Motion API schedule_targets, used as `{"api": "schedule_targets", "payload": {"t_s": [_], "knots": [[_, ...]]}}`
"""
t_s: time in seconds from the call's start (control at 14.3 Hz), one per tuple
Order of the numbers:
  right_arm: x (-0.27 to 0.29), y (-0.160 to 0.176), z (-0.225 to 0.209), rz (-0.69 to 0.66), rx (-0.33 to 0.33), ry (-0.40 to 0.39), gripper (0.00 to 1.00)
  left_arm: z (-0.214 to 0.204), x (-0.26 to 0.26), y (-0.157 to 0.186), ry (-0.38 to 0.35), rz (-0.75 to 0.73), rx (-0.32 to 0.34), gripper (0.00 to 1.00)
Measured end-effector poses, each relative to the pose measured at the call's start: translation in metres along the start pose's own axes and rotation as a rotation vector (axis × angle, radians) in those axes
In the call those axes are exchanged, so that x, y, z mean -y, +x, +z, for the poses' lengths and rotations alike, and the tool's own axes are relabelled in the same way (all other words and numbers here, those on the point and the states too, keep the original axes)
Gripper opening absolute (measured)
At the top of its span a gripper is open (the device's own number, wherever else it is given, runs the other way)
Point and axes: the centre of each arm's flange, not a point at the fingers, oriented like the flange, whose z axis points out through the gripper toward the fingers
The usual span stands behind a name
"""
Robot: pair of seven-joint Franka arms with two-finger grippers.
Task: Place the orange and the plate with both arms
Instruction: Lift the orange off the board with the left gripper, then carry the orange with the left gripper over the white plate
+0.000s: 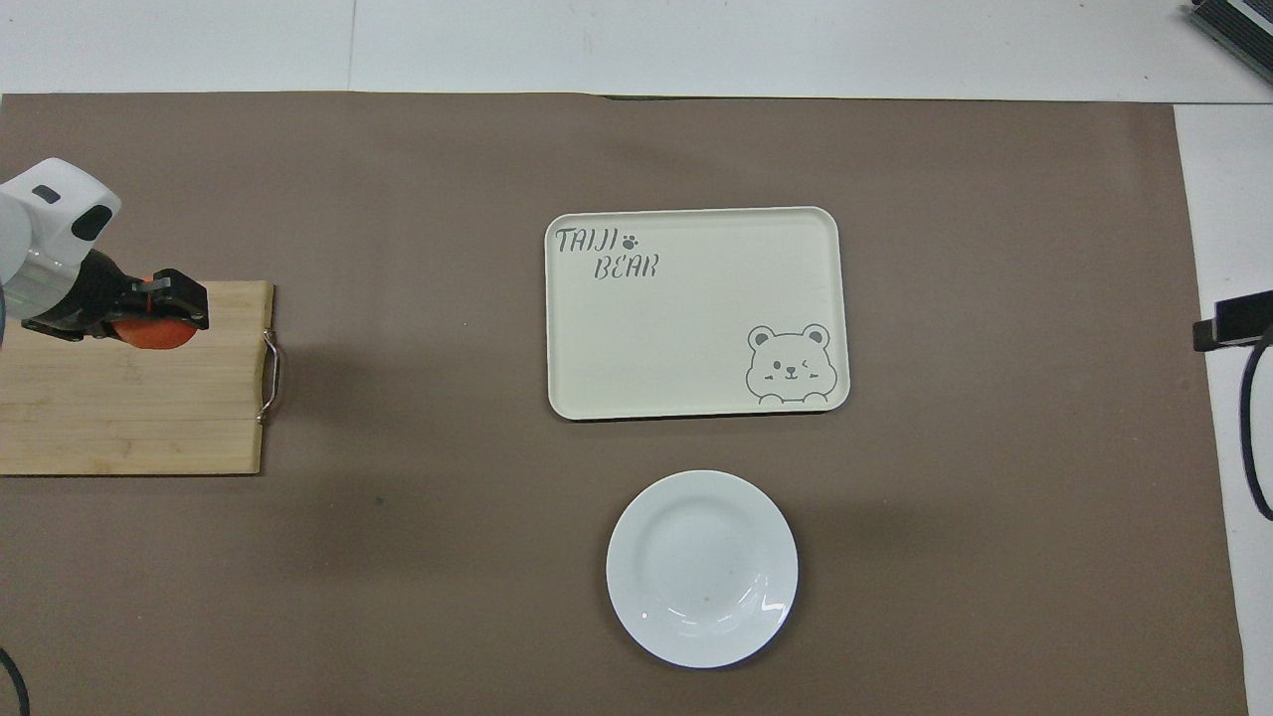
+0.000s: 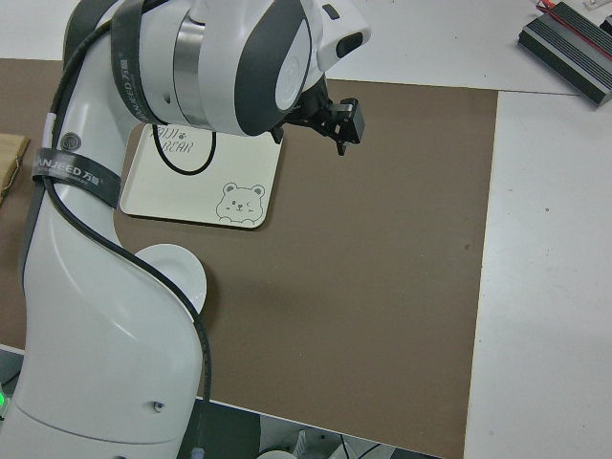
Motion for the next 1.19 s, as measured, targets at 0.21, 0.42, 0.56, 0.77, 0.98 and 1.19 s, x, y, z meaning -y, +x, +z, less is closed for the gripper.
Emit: {"api": "schedule_targets", "payload": {"t_s": [0.21, 0.42, 0.56, 0.77, 0.98, 1.19], "knots": [[0.000, 0.000, 0.000, 0.000, 0.000, 0.000, 1.00, -0.042, -0.032, -0.023, 0.009, 0.047, -0.033, 0.75], [0.000, 0.000, 0.000, 0.000, 0.000, 0.000, 1.00, -0.073, -0.066, -0.048, 0.018, 0.106, -0.038, 0.75], [0.000, 0.000, 0.000, 0.000, 0.000, 0.000, 1.00, -0.088, -0.093, -0.062, 0.025, 0.159, -0.022, 0.75], [0.000, 0.000, 0.000, 0.000, 0.000, 0.000, 1.00, -0.099, -0.142, -0.088, 0.038, 0.296, 0.020, 0.75], [0.000, 0.000, 0.000, 0.000, 0.000, 0.000, 1.00, -0.100, -0.191, -0.114, 0.046, 0.550, 0.039, 0.75], [0.000, 0.000, 0.000, 0.000, 0.000, 0.000, 1.00, -0.102, -0.237, -0.142, 0.037, 0.711, 0.035, 0.75]]}}
